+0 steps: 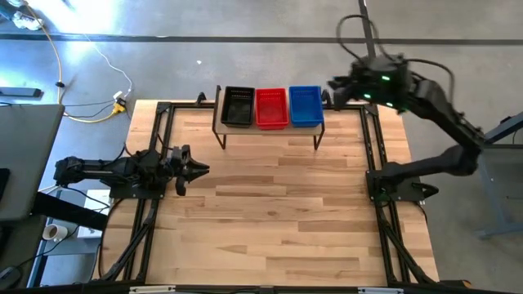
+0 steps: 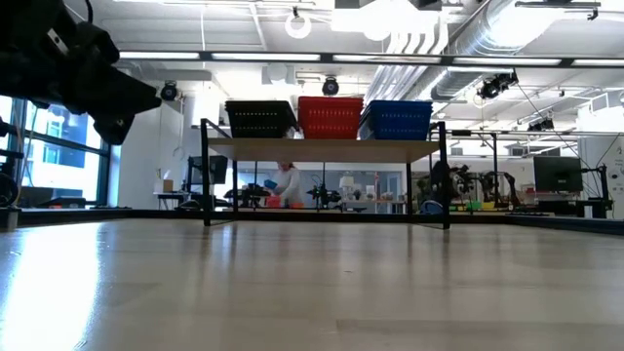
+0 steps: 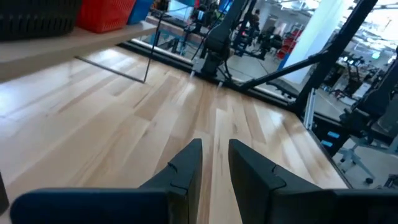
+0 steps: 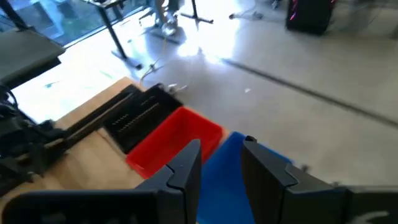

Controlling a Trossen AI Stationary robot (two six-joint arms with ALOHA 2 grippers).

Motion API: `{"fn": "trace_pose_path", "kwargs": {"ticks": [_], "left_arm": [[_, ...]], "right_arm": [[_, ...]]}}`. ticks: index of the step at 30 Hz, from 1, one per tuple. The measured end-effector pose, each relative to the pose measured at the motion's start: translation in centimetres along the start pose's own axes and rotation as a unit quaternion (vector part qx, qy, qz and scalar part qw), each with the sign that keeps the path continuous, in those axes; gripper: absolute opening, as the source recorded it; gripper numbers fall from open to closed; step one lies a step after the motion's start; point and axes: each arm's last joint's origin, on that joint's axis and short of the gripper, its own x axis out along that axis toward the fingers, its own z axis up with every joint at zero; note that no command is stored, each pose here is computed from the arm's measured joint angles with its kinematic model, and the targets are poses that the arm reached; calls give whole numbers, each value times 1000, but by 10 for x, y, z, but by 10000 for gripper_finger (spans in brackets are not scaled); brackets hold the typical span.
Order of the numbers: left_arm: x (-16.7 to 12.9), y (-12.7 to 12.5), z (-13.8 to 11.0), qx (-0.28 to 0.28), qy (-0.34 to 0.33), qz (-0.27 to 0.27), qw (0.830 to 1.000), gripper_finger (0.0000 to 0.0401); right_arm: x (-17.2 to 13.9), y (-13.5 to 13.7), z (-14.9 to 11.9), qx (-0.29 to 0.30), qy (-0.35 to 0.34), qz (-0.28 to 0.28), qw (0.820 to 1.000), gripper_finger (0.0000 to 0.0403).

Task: Stack baskets on shelf by color
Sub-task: Return to Home Position

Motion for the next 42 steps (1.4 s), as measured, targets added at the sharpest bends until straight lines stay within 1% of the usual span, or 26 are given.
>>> {"fn": "trace_pose_path", "kwargs": {"ticks": [3,6,9,12,16,19,26,29,34,38,42], "left_arm": [[0,0,0,2,2,0,1000,71],[0,0,0,2,1,0,1000,71],[0,0,0,2,1,0,1000,71],[0,0,0,2,1,0,1000,71],[0,0,0,2,1,1,1000,71],[0,0,0,2,1,1,1000,71],[0,0,0,2,1,1,1000,71],[0,0,0,2,1,1,1000,71],[0,0,0,2,1,1,1000,71],[0,0,0,2,1,1,1000,71],[0,0,0,2,1,1,1000,71]], "right_arm": [[-32,-9,-4,-18,-17,-25,999,99],[-59,-12,-12,-24,-27,-32,999,99],[-74,-14,-32,-26,-45,-29,998,99],[-71,-18,-67,-17,-64,-1,998,99],[-64,-21,-108,-16,-101,80,992,99],[-61,-25,-132,-17,-123,125,984,99],[-47,-33,-191,-22,-129,195,972,99],[-43,-37,-211,-16,-145,222,964,99],[-40,-40,-236,-23,-155,281,947,99],[-37,-41,-254,-40,-145,322,935,99],[-34,-43,-269,-58,-144,350,924,99]]}}
